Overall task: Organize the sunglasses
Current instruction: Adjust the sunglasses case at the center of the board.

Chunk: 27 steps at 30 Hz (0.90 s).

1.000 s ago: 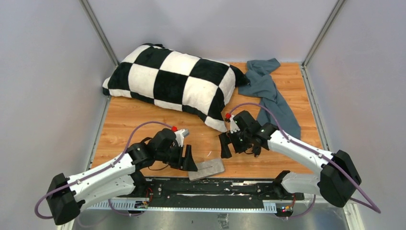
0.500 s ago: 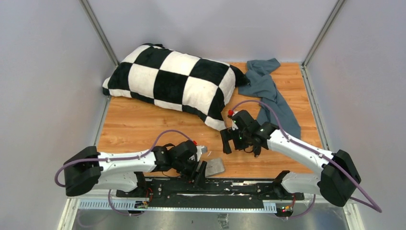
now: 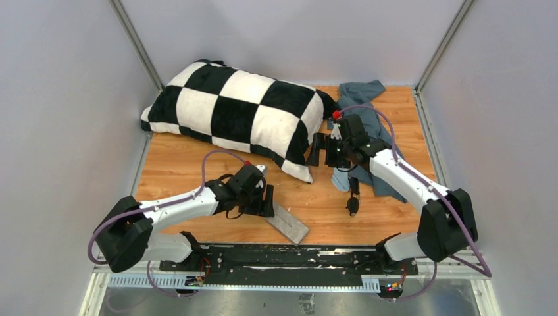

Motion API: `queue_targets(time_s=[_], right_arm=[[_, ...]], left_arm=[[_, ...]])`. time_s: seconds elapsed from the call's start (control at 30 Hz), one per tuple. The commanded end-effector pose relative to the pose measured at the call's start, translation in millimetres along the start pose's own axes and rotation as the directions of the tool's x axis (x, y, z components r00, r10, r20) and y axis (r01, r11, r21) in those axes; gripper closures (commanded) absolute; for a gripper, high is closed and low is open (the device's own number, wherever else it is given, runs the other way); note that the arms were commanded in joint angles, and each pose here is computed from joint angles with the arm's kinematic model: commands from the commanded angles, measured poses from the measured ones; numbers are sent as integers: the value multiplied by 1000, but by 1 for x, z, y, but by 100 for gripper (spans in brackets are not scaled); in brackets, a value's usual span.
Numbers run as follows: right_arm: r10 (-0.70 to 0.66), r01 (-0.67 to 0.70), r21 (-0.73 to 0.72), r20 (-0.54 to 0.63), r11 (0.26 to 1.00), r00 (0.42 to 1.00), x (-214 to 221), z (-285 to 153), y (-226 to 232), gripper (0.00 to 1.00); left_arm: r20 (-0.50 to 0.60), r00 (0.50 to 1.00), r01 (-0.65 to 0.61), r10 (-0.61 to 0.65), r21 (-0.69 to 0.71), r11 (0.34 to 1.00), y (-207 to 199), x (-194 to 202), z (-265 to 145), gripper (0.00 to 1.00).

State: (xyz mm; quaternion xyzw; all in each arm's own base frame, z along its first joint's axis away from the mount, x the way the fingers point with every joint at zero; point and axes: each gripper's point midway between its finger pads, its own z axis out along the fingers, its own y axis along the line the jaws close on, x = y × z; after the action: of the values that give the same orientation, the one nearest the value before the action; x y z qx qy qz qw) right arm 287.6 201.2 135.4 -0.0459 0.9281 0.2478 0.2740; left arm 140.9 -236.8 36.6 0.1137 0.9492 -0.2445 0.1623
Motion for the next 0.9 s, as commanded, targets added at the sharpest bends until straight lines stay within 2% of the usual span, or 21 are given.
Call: queue_targets(time_s=[0.0, 0.1, 0.17, 0.37, 0.53, 0.67, 0.87], right_arm=[[20, -20, -69, -11, 997, 1000, -10, 1, 15, 1], [13, -13, -73, 4, 997, 1000, -7, -7, 13, 1], [-9, 10, -62, 22, 998, 1000, -3, -17, 9, 2], [-62, 63, -13, 21, 998, 998, 25, -44, -7, 1], [-42, 18, -199, -120, 980, 992, 79, -32, 11, 1], [-69, 5, -280, -216, 960, 974, 128, -19, 22, 1], [-108, -4, -357, -293, 934, 950, 165, -7, 46, 1]], left_arm=[[147, 988, -36, 50, -99, 995, 9, -54, -9, 29], [196, 980, -24, 43, -97, 995, -1, -71, -22, 28], [217, 976, 11, 9, -88, 996, -4, -74, -32, 23], [252, 948, 207, -194, -26, 978, -28, -53, -56, 18], [224, 917, 337, -329, 1, 941, -25, -28, -54, 18], [251, 896, 384, -365, -30, 923, 0, -16, -45, 15], [215, 881, 435, -421, -19, 900, 20, -2, -37, 15]])
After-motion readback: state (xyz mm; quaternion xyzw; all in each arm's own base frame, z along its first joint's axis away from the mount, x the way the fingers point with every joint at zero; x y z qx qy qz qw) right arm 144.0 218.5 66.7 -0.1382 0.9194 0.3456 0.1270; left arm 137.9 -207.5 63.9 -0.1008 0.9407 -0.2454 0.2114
